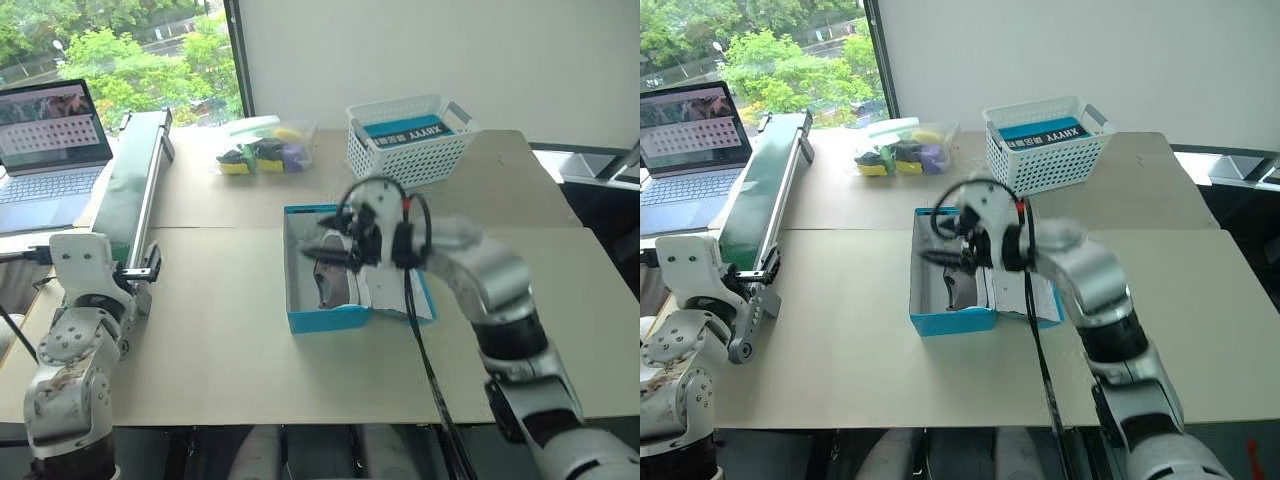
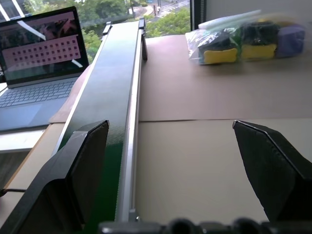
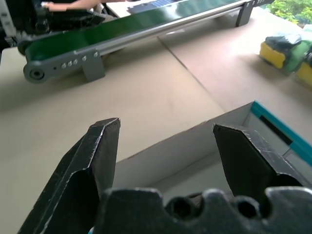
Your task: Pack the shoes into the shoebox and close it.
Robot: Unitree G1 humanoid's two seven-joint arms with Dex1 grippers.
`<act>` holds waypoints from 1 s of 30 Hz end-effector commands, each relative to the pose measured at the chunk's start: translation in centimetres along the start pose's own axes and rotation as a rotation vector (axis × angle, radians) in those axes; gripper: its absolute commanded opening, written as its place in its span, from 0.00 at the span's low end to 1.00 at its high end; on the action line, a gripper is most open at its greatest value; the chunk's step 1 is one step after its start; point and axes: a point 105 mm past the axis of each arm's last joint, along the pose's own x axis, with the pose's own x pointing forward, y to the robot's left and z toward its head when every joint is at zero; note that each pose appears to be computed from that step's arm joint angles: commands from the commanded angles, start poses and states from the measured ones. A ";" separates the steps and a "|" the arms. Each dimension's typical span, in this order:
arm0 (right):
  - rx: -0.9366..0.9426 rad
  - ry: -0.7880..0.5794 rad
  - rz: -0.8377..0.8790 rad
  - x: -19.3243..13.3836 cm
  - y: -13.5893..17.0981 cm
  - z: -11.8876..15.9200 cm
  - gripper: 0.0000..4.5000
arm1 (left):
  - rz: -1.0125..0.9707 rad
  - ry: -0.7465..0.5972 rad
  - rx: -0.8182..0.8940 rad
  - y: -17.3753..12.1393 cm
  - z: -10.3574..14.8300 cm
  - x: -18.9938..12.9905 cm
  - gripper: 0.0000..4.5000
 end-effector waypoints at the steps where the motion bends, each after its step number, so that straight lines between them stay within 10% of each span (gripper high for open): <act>1: -0.006 -0.120 0.051 0.1 1.3 0.7 0.98 | 0.094 0.024 0.017 2.9 -0.7 -0.3 1.00; 30: 0.169 -0.176 -0.073 3.5 1.7 -1.6 0.98 | 0.072 0.096 -0.050 2.4 -2.9 -1.9 1.00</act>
